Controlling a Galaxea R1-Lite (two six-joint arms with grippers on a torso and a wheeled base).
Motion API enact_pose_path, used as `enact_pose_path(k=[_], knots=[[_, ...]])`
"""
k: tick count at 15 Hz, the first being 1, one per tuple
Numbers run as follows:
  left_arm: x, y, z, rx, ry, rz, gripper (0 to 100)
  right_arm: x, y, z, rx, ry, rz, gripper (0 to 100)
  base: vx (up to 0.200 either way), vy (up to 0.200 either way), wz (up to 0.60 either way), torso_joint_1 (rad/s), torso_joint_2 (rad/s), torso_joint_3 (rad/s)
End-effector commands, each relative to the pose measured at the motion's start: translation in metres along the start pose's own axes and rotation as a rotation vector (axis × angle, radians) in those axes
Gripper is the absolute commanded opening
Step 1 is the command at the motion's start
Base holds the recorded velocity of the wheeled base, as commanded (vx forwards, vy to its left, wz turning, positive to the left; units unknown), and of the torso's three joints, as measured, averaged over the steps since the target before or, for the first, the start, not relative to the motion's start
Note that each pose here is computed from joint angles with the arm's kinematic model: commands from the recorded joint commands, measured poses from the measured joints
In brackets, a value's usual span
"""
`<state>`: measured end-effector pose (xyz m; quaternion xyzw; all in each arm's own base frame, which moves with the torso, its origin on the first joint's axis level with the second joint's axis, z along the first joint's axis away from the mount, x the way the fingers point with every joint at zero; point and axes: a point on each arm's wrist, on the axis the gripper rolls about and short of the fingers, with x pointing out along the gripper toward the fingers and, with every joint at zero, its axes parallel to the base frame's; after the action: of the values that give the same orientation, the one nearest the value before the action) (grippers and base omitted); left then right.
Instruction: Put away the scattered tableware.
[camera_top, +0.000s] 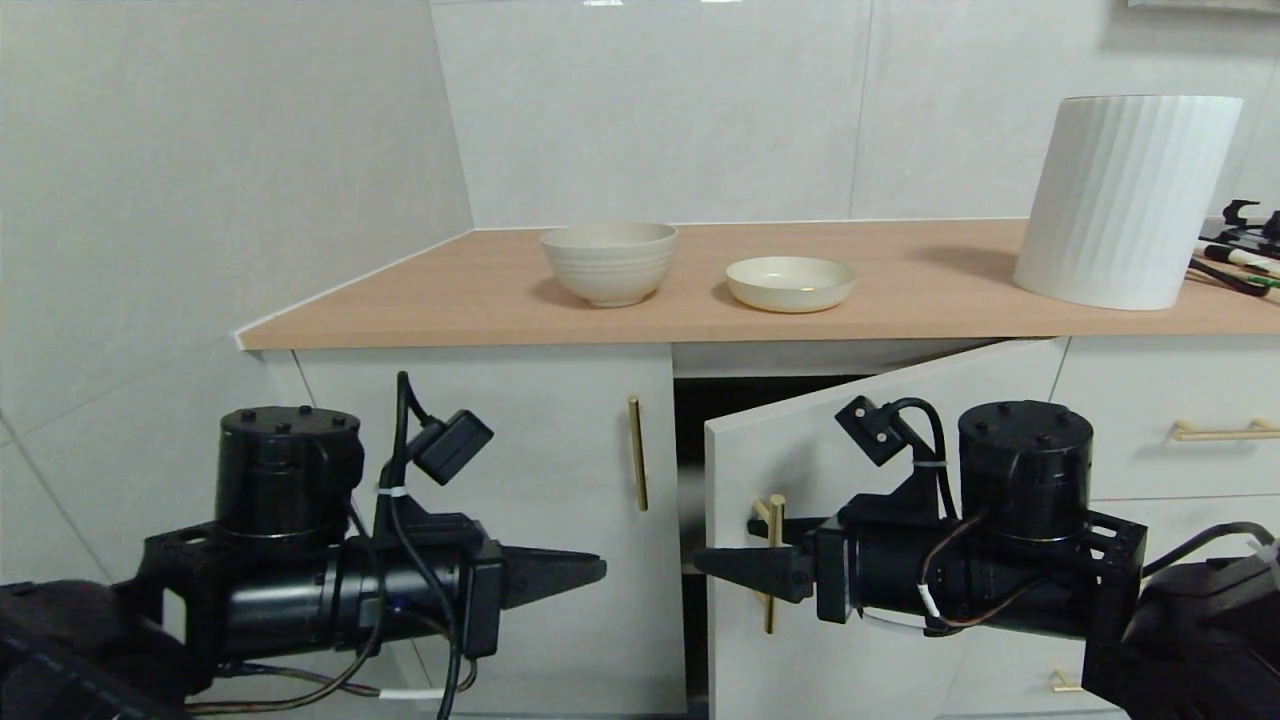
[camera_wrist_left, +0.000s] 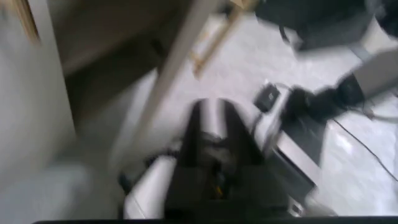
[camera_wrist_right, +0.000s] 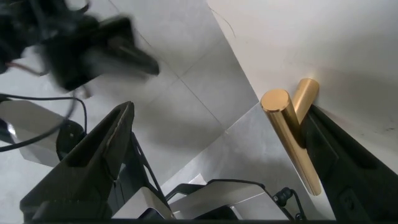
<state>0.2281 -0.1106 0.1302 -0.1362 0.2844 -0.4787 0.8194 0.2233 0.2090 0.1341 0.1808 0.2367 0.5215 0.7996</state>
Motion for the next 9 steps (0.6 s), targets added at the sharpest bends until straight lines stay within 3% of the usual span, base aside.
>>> enact_pose_path(k=[1, 2, 3, 5, 6, 8, 9], knots=[[0.037, 0.031, 0.000, -0.002, -0.011, 0.012, 0, 0.000, 0.000, 0.000, 0.001, 0.000, -0.002, 100, 0.000, 0.000, 0.00, 0.000, 0.00, 0.000], [0.052, 0.039, 0.000, 0.016, -0.029, 0.007, 0, -0.001, 0.000, 0.000, 0.000, -0.001, -0.002, 100, 0.000, 0.000, 0.00, 0.000, 0.00, 0.000], [0.066, 0.048, -0.001, 0.013, -0.038, 0.001, 0, -0.002, 0.001, 0.000, -0.002, -0.002, -0.001, 100, 0.000, 0.000, 0.00, 0.000, 0.00, 0.000], [0.087, 0.061, -0.006, -0.062, -0.025, -0.007, 0, -0.004, 0.002, 0.000, -0.003, 0.000, 0.000, 100, 0.000, 0.000, 0.00, 0.000, 0.00, 0.000], [0.096, 0.068, -0.012, -0.064, -0.029, -0.014, 0, -0.004, 0.001, -0.002, 0.000, 0.004, -0.004, 100, 0.000, 0.000, 0.00, 0.000, 0.00, 0.000], [0.120, 0.077, -0.029, -0.015, -0.071, -0.035, 0, -0.003, 0.000, -0.002, 0.002, 0.006, -0.005, 100, 0.000, 0.000, 0.00, 0.000, 0.00, 0.000], [0.132, 0.076, -0.037, 0.006, -0.094, -0.007, 0, -0.004, 0.000, -0.002, 0.002, 0.006, -0.005, 100, 0.000, 0.000, 0.00, 0.000, 0.00, 0.000]])
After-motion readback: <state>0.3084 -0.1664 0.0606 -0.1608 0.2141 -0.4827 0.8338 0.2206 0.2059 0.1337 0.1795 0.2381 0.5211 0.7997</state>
